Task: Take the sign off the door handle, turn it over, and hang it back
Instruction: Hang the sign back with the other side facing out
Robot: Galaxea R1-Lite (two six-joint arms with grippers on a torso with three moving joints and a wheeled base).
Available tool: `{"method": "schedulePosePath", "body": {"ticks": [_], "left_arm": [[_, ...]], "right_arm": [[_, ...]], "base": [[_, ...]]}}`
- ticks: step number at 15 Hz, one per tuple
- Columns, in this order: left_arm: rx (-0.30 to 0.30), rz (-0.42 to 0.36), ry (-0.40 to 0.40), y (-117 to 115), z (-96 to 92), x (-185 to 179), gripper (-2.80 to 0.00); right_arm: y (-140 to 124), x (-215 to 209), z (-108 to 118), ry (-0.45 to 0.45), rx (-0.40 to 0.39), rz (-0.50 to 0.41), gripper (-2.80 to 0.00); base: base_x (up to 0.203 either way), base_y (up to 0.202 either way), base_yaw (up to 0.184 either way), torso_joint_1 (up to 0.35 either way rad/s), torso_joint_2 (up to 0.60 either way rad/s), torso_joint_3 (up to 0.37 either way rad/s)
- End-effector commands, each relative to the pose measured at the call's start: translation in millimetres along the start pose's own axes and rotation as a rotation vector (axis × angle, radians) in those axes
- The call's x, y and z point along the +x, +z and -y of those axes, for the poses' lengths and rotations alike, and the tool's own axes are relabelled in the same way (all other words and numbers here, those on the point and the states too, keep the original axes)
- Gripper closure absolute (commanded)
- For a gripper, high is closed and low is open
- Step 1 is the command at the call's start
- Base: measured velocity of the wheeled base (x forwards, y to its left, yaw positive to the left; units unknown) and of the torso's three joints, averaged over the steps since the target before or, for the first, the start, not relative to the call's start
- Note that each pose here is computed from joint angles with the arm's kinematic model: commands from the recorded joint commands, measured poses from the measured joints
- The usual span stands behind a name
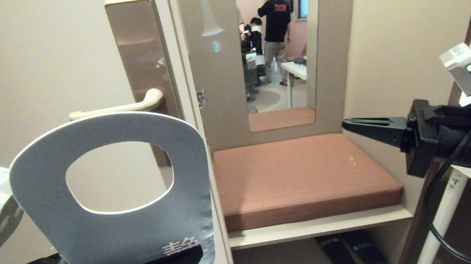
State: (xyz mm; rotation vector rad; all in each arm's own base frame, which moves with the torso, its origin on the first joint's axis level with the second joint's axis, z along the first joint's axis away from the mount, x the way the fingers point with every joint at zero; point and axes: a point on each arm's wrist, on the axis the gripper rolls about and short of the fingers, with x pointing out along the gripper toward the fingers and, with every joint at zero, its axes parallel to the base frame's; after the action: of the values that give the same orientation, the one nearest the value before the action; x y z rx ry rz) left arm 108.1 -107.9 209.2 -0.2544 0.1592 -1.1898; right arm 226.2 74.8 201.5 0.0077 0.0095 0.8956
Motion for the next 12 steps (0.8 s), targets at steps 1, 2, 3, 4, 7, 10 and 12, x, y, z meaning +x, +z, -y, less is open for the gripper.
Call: {"method": "schedulePosePath", "body": {"ticks": [1, 2, 3, 4, 7, 10, 12], "left_arm": [[0.001, 0.004, -0.004, -3.2, 2.5, -6.2, 0.00], [0.003, 0.008, -0.005, -3.8, 3.5, -8.3, 0.00], [0.003, 0.008, -0.005, -5.2, 4.3, -10.5, 0.00], [0.002, 0.007, -0.005, -6.5, 4.7, -12.0, 0.00], [0.009, 0.017, -0.010, -9.8, 8.5, -20.4, 0.00], [0.014, 0.023, -0.016, -14.7, 12.3, -28.9, 0.00], [0.016, 0.022, -0.016, -15.7, 12.5, -29.8, 0.00]], "right_arm": [[-38.7, -47.7, 21.1, -0.217, 0.023, -0.085, 0.00], [-53.0, -65.8, 20.7, -0.286, 0.022, -0.100, 0.00], [-63.0, -79.6, 15.1, -0.329, 0.011, -0.099, 0.00], [-68.9, -90.0, 6.5, -0.349, -0.001, -0.089, 0.00], [-64.3, -109.9, -18.3, -0.344, -0.065, -0.026, 0.00], [-56.5, -120.3, -36.7, -0.259, -0.071, 0.011, 0.00], [-52.5, -129.1, -50.4, -0.246, -0.087, 0.029, 0.00]], "base": [[0.000, 0.000, 0.000, 0.000, 0.00, 0.000], [0.000, 0.000, 0.000, 0.000, 0.00, 0.000], [0.000, 0.000, 0.000, 0.000, 0.00, 0.000], [0.000, 0.000, 0.000, 0.000, 0.00, 0.000], [0.000, 0.000, 0.000, 0.000, 0.00, 0.000], [0.000, 0.000, 0.000, 0.000, 0.00, 0.000], [0.000, 0.000, 0.000, 0.000, 0.00, 0.000]]}}
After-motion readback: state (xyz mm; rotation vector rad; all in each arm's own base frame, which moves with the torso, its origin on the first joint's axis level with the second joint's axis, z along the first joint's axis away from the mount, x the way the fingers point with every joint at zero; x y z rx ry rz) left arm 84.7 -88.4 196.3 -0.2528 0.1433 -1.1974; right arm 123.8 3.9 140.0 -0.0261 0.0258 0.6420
